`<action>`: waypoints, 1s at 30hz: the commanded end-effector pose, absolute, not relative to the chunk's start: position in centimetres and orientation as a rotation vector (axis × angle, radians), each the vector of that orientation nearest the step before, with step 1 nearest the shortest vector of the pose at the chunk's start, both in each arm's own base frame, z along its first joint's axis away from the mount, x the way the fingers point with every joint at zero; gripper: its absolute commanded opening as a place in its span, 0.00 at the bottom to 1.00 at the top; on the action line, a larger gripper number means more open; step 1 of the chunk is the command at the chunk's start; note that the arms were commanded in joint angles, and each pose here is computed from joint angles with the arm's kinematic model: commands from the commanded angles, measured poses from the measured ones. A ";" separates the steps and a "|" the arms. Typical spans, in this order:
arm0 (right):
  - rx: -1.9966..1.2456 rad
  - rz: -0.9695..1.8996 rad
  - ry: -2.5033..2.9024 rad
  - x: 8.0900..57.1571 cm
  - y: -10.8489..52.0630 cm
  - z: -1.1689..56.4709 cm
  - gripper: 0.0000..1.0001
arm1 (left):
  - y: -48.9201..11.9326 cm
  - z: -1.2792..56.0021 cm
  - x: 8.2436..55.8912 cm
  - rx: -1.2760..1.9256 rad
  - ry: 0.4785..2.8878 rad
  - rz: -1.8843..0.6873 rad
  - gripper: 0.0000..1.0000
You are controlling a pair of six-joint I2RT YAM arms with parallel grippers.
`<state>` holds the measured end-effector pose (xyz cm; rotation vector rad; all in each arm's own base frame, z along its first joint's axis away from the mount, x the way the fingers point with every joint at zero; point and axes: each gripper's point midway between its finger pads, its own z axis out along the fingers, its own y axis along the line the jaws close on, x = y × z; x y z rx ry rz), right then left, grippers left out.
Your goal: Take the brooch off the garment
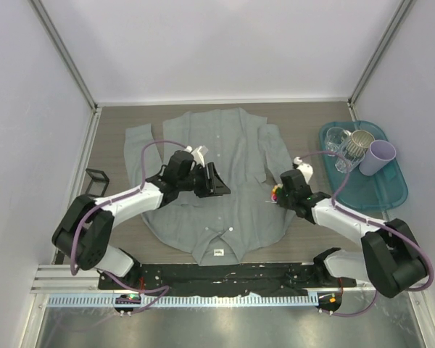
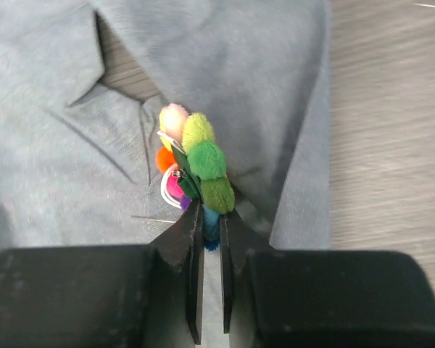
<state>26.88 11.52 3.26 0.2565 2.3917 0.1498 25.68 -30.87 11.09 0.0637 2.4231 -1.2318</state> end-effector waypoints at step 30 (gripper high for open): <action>-0.149 1.203 2.099 23.2 21.6 18.2 0.01 | -30.9 19.6 19.7 0.310 2.264 -1.551 0.54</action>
